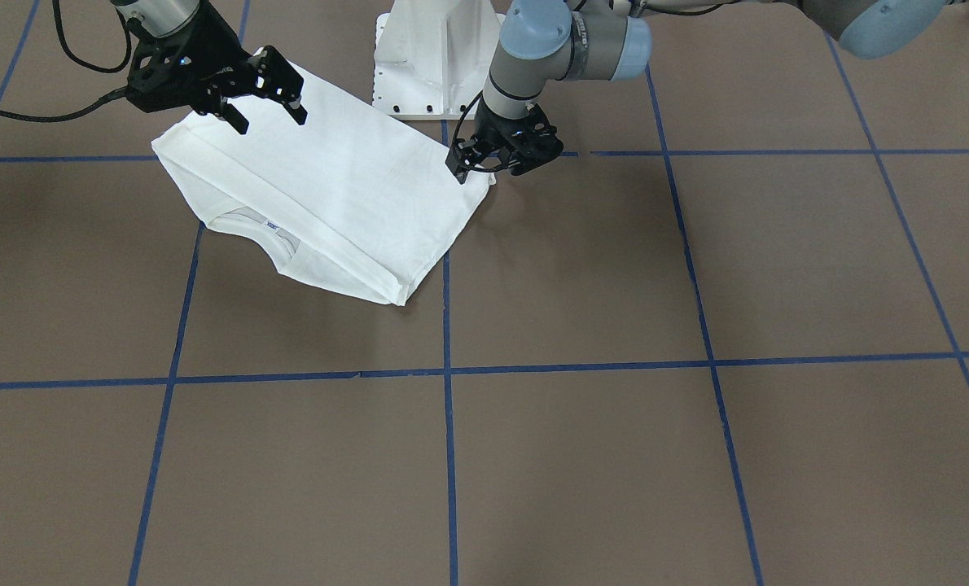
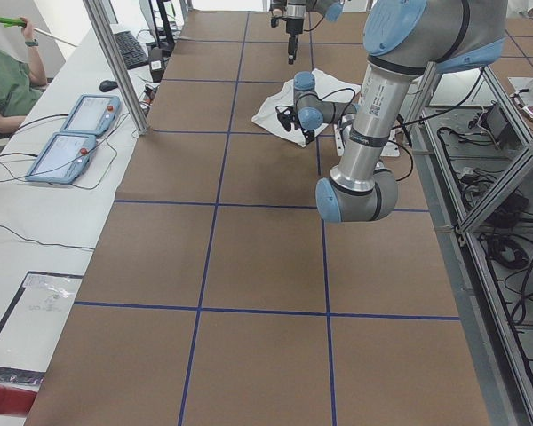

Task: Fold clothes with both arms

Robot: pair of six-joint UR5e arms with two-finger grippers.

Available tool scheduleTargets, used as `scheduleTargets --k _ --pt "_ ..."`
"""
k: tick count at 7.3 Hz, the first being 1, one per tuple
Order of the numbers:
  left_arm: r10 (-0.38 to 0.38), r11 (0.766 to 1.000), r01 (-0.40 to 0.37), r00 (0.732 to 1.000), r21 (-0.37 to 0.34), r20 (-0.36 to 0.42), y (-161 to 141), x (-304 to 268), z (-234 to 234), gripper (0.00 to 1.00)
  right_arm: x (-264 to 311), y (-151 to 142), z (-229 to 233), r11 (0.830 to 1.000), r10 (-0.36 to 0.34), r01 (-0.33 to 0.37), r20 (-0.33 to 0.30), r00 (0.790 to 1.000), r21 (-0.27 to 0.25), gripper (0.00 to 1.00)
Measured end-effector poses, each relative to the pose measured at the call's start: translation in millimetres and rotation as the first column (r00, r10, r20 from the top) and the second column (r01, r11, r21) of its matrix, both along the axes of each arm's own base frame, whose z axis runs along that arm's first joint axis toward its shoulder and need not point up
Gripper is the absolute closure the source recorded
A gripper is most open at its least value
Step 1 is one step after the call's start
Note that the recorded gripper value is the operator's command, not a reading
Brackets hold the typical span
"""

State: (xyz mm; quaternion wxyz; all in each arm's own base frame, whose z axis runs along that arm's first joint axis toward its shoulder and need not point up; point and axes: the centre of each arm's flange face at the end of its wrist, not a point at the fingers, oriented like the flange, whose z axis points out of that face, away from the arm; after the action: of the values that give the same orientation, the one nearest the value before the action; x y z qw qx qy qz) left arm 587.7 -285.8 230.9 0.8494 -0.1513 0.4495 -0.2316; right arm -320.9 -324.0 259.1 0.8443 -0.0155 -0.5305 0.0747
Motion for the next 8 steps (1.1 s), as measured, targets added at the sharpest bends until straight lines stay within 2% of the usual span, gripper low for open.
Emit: scheduleTargets --k 2,4,5,7,8 --pt "-0.001 1.000 0.001 1.000 -0.013 0.006 5 4 3 0.56 1 -1 0 1.000 0.002 -0.002 -0.001 1.000 0.000 0.00" --pt "-0.016 1.000 0.016 1.000 -0.004 0.012 3 5 4 0.96 1 -1 1 1.000 0.004 -0.004 -0.002 1.000 -0.002 0.00" --pt "-0.028 1.000 0.028 0.999 0.003 0.018 1 6 6 1.00 2 -1 2 1.000 0.004 -0.004 -0.004 1.000 -0.003 0.00" --pt "-0.041 0.999 0.040 0.999 0.012 0.020 -4 3 6 1.00 3 -1 3 1.000 0.006 -0.006 -0.008 1.000 -0.006 0.00" --pt "-0.058 0.998 0.058 0.998 0.016 0.019 -16 -4 5 1.00 3 -1 4 1.000 0.006 -0.006 -0.010 1.000 -0.007 0.00"
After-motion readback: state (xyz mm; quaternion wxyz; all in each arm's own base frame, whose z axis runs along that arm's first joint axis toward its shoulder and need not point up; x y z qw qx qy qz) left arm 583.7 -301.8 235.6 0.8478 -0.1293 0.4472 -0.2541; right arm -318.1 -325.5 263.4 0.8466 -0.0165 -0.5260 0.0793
